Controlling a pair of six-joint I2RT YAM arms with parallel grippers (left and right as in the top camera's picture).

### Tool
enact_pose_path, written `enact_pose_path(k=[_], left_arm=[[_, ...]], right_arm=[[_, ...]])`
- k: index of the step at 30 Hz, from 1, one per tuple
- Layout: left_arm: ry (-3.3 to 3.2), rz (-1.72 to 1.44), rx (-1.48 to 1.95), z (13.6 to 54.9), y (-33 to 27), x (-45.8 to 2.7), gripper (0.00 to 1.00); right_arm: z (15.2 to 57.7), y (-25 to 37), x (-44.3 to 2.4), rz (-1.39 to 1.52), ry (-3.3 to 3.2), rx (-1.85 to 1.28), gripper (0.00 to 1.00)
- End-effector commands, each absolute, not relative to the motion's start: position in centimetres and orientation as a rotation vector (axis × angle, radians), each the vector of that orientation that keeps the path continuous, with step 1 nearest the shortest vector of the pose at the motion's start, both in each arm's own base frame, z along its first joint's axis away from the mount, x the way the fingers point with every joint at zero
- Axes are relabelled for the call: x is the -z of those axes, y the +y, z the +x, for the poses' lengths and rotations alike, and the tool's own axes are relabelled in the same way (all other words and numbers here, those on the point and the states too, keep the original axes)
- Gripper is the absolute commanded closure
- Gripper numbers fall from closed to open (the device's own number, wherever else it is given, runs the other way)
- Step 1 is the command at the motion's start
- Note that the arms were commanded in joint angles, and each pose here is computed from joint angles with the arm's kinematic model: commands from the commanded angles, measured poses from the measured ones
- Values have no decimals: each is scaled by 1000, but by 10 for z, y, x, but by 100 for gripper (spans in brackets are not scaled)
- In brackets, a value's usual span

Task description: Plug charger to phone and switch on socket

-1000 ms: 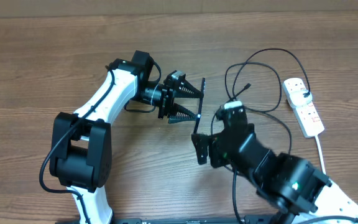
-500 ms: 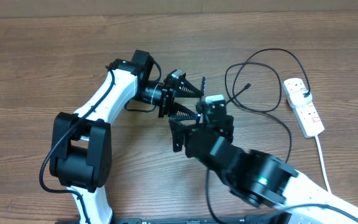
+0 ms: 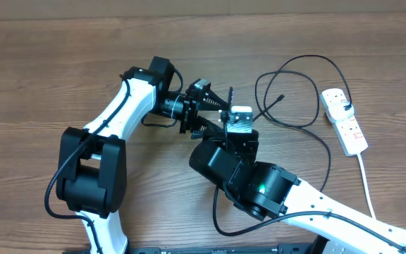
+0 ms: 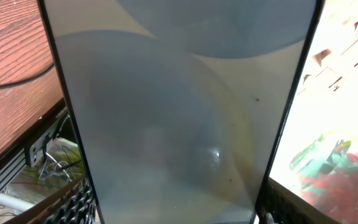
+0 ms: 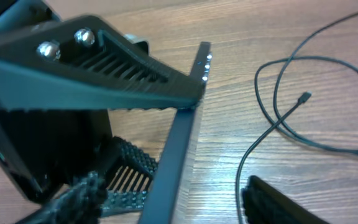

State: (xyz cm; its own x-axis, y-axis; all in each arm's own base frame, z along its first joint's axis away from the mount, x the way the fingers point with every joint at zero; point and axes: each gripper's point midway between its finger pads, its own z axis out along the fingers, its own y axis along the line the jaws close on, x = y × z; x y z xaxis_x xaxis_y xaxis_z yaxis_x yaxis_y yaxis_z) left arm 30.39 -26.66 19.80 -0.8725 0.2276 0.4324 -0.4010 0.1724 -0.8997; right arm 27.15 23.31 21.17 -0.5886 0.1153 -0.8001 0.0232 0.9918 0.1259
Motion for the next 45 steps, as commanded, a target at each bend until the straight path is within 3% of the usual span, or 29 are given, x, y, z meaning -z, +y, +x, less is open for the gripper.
enact_pose_path(k=[1, 4, 10, 18, 27, 32, 37, 39, 45], left_arm=[[-1933, 134, -1812, 308, -268, -214, 41], [-1940, 133, -1808, 308, -268, -213, 41], [-1940, 133, -1808, 308, -268, -213, 41], [-1940, 133, -1808, 308, -268, -213, 41], [-1939, 133, -1808, 308, -268, -213, 41], [-1940, 133, -1808, 308, -268, -213, 40], [-1945, 121, -1817, 309, -268, -213, 18], [-1958, 95, -1839, 312, -268, -214, 0], [-2082, -16, -1983, 345, -248, -213, 0]], right_arm=[[274, 232, -223, 140, 2160, -138, 41], [273, 234, -223, 131, 2165, -147, 53], [263, 246, -222, 87, 2175, -178, 62], [262, 247, -222, 81, 2176, -181, 84], [262, 248, -222, 82, 2175, -183, 96], [262, 249, -223, 86, 2171, -191, 96], [263, 253, -226, 90, 2168, -219, 96], [262, 258, -227, 90, 2171, -260, 96], [276, 247, -231, 207, 2163, -293, 96]])
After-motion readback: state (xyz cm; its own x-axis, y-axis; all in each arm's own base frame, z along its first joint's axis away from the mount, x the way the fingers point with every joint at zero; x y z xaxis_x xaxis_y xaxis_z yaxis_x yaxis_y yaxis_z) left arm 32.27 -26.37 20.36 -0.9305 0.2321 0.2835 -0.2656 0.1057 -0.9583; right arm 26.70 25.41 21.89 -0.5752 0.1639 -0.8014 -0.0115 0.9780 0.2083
